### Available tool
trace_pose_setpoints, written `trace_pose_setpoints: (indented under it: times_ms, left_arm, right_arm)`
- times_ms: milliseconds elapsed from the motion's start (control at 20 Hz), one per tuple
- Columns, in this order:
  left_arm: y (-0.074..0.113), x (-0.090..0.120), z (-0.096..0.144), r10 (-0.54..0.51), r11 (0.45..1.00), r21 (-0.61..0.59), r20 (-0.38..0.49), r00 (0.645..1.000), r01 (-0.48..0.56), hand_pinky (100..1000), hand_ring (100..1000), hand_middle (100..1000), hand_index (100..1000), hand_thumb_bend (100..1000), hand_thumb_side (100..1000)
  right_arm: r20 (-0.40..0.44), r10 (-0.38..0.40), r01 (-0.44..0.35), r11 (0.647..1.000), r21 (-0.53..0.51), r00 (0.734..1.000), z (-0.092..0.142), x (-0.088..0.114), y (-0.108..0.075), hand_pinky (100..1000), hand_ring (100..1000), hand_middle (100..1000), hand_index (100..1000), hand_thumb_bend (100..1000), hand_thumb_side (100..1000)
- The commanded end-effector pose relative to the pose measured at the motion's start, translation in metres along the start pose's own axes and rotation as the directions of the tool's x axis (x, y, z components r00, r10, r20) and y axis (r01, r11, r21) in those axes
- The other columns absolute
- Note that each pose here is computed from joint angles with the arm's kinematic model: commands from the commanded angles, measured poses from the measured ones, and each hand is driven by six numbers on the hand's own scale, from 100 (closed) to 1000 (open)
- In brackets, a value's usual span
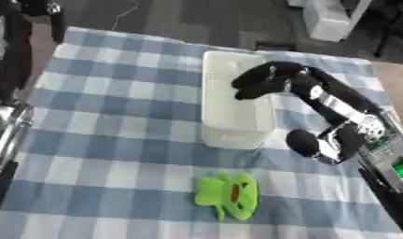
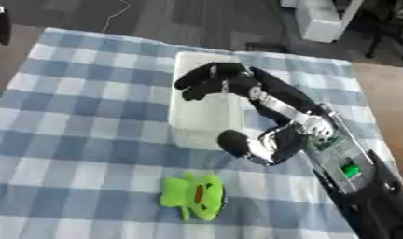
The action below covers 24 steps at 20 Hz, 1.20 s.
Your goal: Pick up objects on the table and place them in the box.
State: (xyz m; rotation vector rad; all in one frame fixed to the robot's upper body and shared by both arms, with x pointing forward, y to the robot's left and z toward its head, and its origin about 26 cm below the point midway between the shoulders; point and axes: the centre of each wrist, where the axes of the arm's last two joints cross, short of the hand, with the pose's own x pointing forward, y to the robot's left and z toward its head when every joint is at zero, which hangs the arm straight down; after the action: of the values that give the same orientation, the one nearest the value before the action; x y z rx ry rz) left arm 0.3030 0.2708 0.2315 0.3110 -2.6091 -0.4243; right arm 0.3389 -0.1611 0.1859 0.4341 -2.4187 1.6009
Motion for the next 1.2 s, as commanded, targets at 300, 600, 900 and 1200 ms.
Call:
trace_pose_setpoints:
  times_ms: [300,600,900,1200]
  left_arm:
    - [0.001,0.004,-0.003,-0.008,1.0,-0.007,0.021,1.0,0.008,131,758,861,823,256,992]
    - [0.001,0.004,-0.003,-0.007,1.0,-0.007,0.022,1.0,0.007,137,758,861,822,257,992]
    - [0.002,0.004,-0.004,-0.007,1.0,-0.004,0.025,1.0,0.007,143,758,861,822,257,992]
    - [0.002,0.004,-0.004,-0.005,1.0,-0.005,0.025,1.0,0.006,142,758,862,822,257,992]
  right_arm:
    - [0.158,-0.011,-0.027,0.971,0.238,0.987,-0.007,-0.007,0.008,607,720,837,903,300,796]
    - [0.119,-0.114,0.073,0.948,0.309,0.986,-0.007,-0.021,0.024,585,721,846,940,303,789]
    - [0.051,-0.205,0.177,0.927,0.33,0.977,-0.001,-0.028,0.034,551,721,861,987,309,783]
    - [0.02,-0.255,0.234,0.912,0.338,0.967,-0.004,-0.027,0.037,538,719,862,992,303,782]
